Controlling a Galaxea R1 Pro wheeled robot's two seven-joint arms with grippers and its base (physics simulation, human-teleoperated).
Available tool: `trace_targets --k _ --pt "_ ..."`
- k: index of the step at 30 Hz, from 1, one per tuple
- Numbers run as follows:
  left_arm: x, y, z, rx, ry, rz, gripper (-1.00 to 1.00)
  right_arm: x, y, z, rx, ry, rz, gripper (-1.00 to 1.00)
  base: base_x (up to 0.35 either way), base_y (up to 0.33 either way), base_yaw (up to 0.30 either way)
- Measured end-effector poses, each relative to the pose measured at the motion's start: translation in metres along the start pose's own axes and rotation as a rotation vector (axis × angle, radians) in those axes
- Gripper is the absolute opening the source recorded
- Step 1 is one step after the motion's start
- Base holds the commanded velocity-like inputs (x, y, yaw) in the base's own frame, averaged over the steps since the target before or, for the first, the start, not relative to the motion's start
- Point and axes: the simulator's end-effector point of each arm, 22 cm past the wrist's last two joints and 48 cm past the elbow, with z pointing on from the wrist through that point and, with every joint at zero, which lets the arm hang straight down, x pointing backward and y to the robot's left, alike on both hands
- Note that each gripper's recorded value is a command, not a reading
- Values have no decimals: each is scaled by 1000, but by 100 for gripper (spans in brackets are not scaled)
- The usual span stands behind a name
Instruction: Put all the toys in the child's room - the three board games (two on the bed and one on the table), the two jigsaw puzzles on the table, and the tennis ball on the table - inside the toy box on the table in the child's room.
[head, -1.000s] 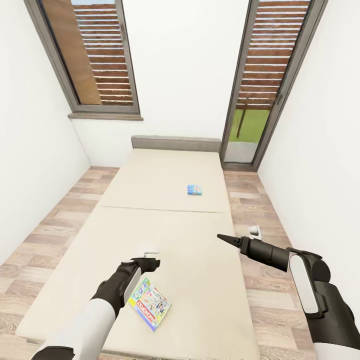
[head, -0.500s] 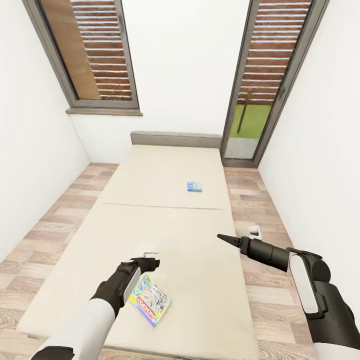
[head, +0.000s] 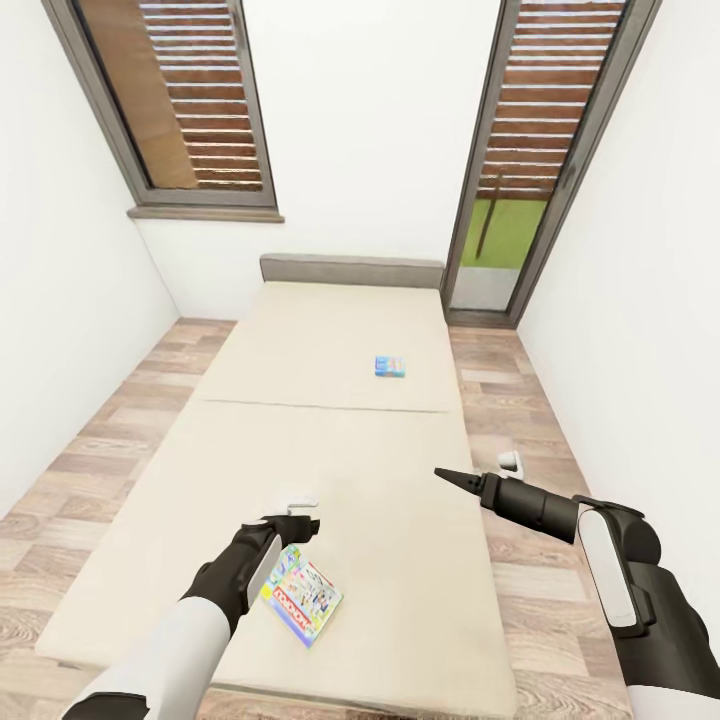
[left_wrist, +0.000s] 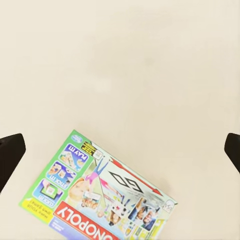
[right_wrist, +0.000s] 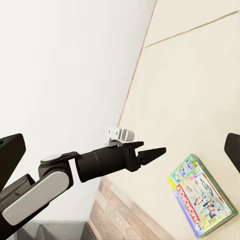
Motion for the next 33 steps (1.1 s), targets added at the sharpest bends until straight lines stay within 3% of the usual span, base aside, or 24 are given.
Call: trace_targets --k 33 --pt "28 -2 18 5 55 -7 100 16 -25 8 19 28 47 100 0 0 0"
